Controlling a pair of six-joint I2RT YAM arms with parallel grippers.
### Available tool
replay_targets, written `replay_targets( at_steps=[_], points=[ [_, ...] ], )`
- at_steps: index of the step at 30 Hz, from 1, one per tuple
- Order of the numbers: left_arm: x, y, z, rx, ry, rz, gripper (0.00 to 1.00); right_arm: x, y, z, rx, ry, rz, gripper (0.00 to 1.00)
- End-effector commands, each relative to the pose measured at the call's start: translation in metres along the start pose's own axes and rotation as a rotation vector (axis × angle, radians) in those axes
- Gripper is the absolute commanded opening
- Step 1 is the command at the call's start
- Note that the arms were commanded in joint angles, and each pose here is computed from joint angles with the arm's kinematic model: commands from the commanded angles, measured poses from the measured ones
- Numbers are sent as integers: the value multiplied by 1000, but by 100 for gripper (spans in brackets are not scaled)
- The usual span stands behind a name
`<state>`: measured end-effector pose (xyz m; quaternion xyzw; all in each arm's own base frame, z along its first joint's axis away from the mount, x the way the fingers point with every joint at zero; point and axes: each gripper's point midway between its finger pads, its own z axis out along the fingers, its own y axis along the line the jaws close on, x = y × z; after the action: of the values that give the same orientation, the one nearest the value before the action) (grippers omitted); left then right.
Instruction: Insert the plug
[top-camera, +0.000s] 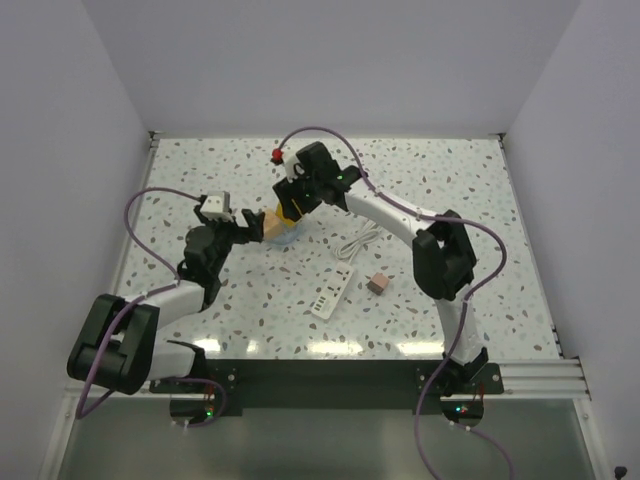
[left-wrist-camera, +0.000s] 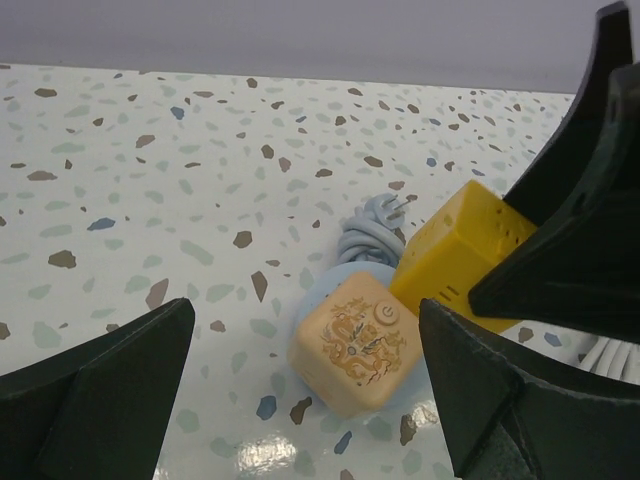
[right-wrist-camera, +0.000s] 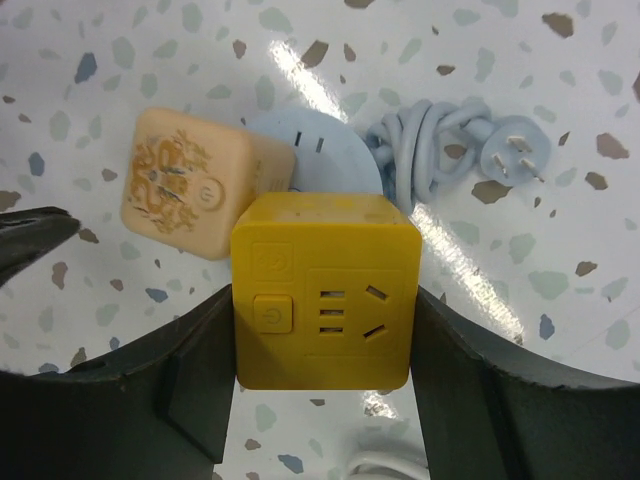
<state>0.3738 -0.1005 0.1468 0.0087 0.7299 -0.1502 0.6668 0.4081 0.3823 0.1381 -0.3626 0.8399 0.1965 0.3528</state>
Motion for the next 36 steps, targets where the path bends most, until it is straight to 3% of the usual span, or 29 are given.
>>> replay_targets(
  at_steps=[1,36],
  points=[
    [-5,-4,1,32,-16,-26,100,-2,8,3,-33,10,-20,0],
    [41,-1,6,31,127,-81,100,-16,-9,31,42,-25,-15,0]
  ],
)
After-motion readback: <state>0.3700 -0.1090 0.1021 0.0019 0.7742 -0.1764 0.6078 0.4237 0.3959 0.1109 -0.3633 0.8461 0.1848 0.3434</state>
